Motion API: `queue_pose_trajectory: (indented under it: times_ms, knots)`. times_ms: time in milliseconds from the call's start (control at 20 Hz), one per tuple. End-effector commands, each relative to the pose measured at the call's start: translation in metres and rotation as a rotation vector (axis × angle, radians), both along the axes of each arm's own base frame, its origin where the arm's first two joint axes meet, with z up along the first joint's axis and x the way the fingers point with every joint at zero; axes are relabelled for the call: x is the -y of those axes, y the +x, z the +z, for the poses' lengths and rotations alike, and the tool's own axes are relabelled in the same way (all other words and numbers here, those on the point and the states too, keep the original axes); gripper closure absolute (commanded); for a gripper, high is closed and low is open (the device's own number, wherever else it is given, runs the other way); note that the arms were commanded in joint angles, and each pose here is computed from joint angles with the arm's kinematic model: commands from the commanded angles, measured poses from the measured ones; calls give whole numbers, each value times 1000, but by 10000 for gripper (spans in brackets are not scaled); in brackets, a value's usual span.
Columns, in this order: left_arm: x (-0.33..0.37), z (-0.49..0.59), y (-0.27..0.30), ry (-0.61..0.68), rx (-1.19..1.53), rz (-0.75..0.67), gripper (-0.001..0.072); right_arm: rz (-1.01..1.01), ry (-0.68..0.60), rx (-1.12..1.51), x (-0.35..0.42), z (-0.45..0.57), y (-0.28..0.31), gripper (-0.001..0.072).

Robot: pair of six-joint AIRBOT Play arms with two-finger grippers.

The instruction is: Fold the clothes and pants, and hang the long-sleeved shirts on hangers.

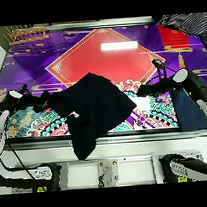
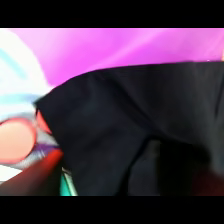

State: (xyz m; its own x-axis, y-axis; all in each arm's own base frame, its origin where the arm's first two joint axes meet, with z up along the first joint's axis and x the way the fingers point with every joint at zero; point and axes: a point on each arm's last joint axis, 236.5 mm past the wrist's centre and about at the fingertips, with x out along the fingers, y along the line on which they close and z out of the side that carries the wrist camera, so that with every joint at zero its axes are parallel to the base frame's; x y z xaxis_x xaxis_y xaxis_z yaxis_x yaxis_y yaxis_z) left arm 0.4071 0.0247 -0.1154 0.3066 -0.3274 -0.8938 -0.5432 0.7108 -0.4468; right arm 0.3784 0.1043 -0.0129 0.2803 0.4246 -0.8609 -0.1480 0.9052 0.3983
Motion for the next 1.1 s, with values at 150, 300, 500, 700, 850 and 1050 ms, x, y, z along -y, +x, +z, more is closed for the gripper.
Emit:
queue_pose_trajectory:
  times_ms: [150,300,500,700,850,1050]
  knots:
    - [16,10,42,23,67,-48,700,167,-15,-155,-33,-60,-26,116]
    - [11,47,74,53,168,-79,701,168,-23,-187,-33,-82,-26,117]
    - [9,112,121,103,339,-108,701,172,-24,-201,-36,-92,-26,125]
    - [43,174,162,152,519,-204,702,202,-26,-198,-49,-94,-30,651]
    - [81,223,192,159,646,-274,702,131,-19,-174,-43,-80,-20,694]
    - [145,275,215,146,790,-382,702,-38,-95,-54,10,-32,1,694]
